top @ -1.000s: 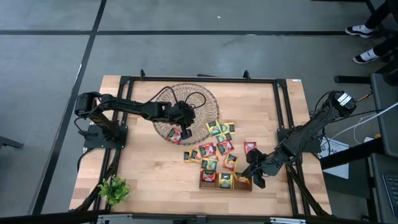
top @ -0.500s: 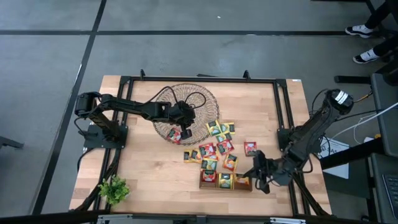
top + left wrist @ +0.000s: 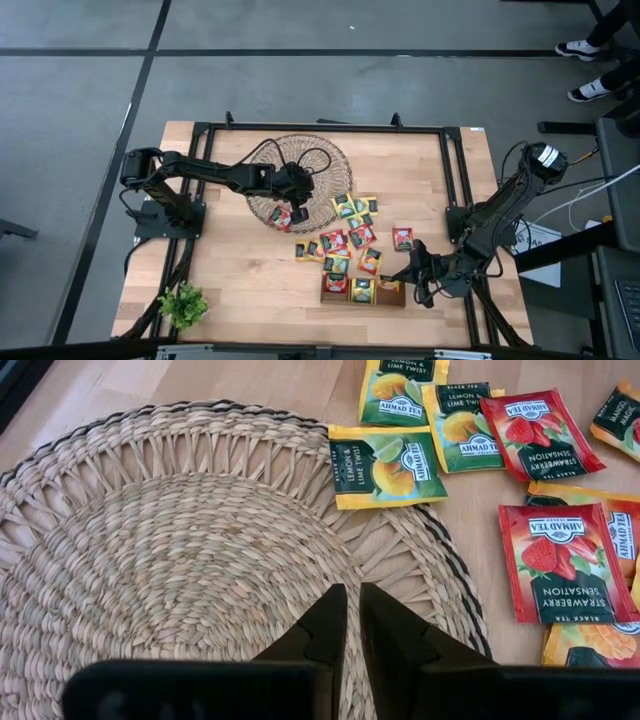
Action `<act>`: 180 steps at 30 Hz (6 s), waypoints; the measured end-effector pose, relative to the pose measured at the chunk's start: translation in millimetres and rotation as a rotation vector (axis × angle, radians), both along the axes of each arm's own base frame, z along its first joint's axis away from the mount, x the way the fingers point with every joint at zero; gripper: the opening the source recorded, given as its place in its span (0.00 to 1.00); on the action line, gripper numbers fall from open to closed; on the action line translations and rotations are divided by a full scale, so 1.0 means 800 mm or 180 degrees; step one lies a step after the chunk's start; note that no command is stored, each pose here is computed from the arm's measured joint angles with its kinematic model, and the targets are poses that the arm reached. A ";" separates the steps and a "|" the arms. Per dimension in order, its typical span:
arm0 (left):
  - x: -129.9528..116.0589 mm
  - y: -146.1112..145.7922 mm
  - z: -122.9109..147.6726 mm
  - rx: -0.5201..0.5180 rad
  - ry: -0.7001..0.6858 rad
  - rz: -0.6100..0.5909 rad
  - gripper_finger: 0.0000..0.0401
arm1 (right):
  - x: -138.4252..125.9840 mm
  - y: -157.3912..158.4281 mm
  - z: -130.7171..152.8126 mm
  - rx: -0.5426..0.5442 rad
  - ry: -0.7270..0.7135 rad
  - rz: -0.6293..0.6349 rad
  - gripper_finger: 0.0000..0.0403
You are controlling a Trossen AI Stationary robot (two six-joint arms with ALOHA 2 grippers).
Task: Pick & Place Tea
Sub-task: Put the orange tea bag into the right section of the wooden organizer, then put the yellow tea bag into the middle section of the wooden organizer
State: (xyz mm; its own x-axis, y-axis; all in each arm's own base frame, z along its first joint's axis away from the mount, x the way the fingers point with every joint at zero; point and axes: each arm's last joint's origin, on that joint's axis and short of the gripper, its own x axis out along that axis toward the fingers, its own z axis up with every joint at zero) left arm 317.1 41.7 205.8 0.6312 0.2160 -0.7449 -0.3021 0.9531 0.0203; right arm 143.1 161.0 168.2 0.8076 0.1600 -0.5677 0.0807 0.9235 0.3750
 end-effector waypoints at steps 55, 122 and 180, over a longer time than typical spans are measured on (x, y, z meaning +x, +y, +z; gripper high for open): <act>0.011 -0.018 -0.034 -0.1904 0.0186 -0.0279 0.08 | 0.129 -0.154 0.023 0.0169 0.0281 -0.0581 0.20; 0.038 0.013 -0.054 -0.0480 -0.0209 -0.0405 0.11 | 0.232 -0.262 -0.035 -0.0453 0.1733 -0.0201 0.01; 0.053 0.047 -0.102 -0.1732 -0.0105 0.0241 0.26 | 0.253 -0.264 -0.053 -0.0406 0.1371 -0.0056 0.01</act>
State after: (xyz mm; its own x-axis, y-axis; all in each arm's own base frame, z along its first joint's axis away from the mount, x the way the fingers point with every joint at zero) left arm 359.5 79.1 124.1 0.6538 -0.1491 -0.7418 -0.3623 0.7990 -0.4799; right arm 345.3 -50.1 125.6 0.4953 0.0552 -0.8670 0.2205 0.9573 0.1869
